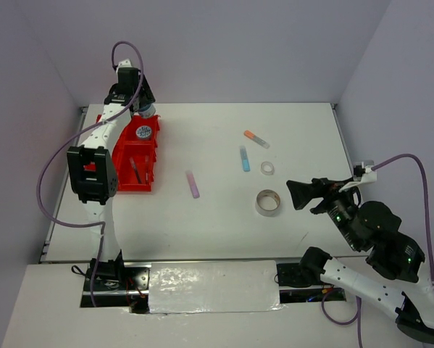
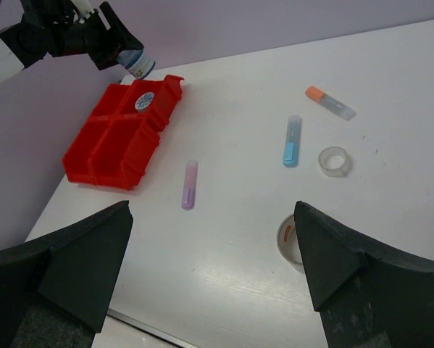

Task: Sort the stationery into containers
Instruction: Place the stationery in the storage box.

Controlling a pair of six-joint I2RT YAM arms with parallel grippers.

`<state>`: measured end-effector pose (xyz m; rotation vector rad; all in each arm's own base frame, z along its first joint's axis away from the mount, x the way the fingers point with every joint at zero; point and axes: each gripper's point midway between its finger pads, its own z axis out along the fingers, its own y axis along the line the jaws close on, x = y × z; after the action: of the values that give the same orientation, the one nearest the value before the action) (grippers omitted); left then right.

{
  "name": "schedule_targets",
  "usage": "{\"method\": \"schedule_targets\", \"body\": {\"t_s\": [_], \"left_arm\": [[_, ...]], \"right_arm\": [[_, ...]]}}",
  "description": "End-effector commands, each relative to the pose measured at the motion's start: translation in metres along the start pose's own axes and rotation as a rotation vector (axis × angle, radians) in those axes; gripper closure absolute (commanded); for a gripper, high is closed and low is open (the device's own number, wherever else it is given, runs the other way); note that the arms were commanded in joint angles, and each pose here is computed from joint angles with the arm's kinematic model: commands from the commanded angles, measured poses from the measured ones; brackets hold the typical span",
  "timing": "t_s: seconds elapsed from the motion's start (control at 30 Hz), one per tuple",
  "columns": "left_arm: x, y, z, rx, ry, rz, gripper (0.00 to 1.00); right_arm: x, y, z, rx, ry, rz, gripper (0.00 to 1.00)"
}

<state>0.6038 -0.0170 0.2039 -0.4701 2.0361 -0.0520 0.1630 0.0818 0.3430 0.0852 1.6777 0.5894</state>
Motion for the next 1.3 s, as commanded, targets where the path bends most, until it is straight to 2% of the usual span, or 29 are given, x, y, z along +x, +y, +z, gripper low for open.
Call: {"method": "schedule_targets", "body": {"t_s": [0.0, 0.67, 1.07, 1.2, 1.27], "left_arm": [[-0.023, 0.006, 0.008, -0.029, -0.075, -0.005, 1.00], [0.010, 0.042, 0.036, -0.187, 0.001, 0.025, 1.00], [0.019, 0.045, 0.046, -0.199, 0.021, 0.045, 0.85], [0.023, 0.048, 0.049, -0.213, 0.022, 0.046, 0.83], [0.020, 0.045, 0.050, -0.199, 0.020, 0.048, 0.87]], "right_arm": [[-0.002, 0.007, 0.006, -0.019, -0.014, -0.005, 0.00], [0.009, 0.016, 0.017, -0.053, 0.011, -0.044, 0.00], [0.012, 0.019, 0.020, -0.061, 0.022, -0.054, 0.00], [0.013, 0.019, 0.020, -0.063, 0.022, -0.053, 0.00], [0.014, 0.019, 0.021, -0.063, 0.025, -0.053, 0.00]]}}
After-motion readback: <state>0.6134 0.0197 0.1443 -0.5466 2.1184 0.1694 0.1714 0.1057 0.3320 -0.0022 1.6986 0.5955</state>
